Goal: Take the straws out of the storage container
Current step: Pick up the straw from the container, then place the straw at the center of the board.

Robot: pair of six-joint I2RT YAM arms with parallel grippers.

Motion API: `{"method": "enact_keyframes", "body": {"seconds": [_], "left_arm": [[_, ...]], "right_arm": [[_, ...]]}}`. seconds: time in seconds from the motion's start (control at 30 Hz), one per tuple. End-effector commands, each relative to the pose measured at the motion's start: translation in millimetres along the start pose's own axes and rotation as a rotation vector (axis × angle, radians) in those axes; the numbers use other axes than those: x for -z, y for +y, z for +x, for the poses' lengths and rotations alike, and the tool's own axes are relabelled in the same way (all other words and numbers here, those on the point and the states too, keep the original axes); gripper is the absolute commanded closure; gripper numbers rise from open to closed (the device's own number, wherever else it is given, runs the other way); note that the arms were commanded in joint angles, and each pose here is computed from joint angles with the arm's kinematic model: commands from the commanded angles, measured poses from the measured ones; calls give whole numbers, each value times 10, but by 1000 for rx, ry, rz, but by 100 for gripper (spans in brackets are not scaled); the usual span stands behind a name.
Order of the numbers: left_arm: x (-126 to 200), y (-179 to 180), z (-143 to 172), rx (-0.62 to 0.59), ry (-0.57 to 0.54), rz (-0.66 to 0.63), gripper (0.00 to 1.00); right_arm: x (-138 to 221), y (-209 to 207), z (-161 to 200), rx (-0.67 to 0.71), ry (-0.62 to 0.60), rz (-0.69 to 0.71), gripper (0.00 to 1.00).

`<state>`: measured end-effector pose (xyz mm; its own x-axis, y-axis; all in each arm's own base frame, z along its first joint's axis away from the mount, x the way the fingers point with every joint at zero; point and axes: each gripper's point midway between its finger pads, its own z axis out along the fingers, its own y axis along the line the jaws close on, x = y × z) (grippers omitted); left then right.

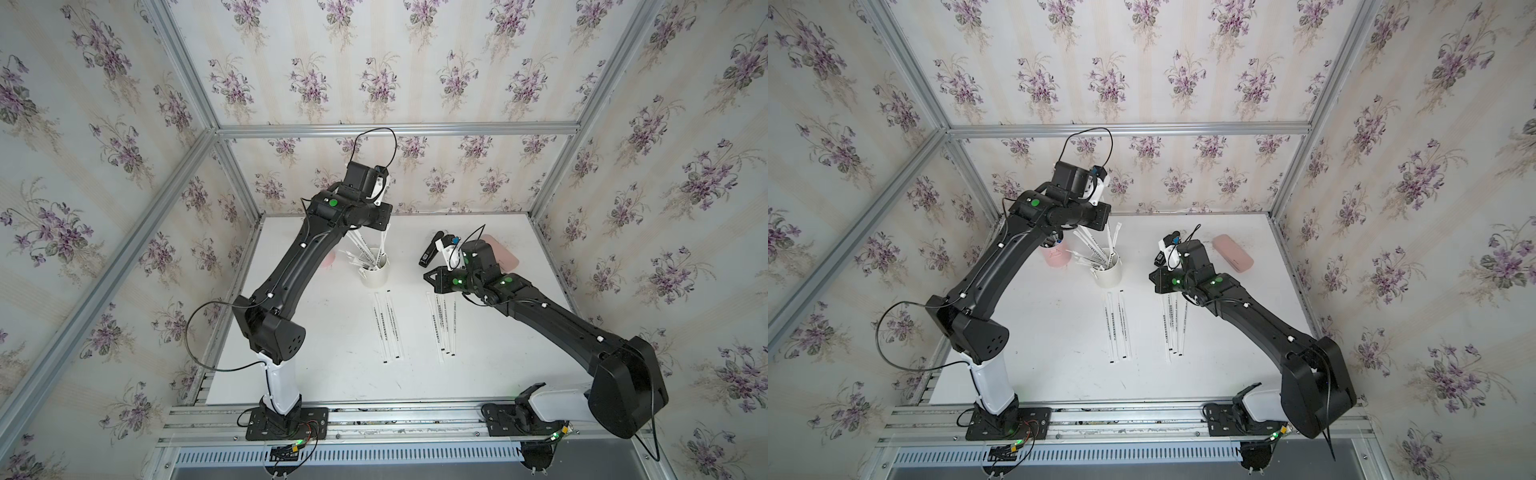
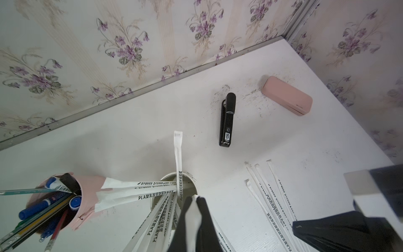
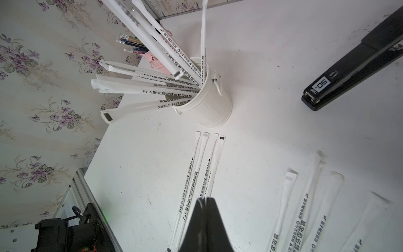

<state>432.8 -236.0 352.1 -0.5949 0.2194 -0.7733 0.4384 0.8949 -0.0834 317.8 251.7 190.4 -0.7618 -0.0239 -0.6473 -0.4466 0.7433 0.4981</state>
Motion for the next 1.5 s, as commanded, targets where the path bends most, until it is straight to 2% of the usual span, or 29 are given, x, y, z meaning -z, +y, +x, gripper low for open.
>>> {"method": "enact_keyframes", "body": {"seconds": [0.0, 0.1, 0.27, 0.37, 0.47, 0.57, 0.7, 0.9, 1.1, 1.47], "left_arm": [[388, -100, -108, -34, -61, 21, 100], [774, -244, -98, -44, -104, 69, 100], [1321, -462, 145, 20, -130, 215, 100], [1525, -545, 431, 74, -82, 281, 100], [1547, -658, 776, 145, 44, 355, 100], [1405, -763, 1104, 225, 173, 419, 100], [1019, -812, 1535, 306, 330, 439, 100], [454, -854, 2011, 319, 564, 436, 100], [81, -812, 2287, 318, 633, 400, 100], [-305, -732, 2425, 303, 679, 356, 96]], "right_arm": [[1, 25, -30, -6, -11, -9, 94], [19, 21, -39, -3, -19, -4, 94], [13, -42, 2, 0, -16, 23, 94], [-38, -76, 47, -3, 0, 27, 94], [-106, -101, 88, -10, 16, 23, 94], [-156, -100, 108, -18, 25, 9, 95], [-157, -85, 102, -22, 18, -1, 95], [-59, -70, 87, -17, 5, 11, 95], [16, -137, 145, -9, 1, 51, 95], [19, -133, 180, -6, 10, 45, 95]]}}
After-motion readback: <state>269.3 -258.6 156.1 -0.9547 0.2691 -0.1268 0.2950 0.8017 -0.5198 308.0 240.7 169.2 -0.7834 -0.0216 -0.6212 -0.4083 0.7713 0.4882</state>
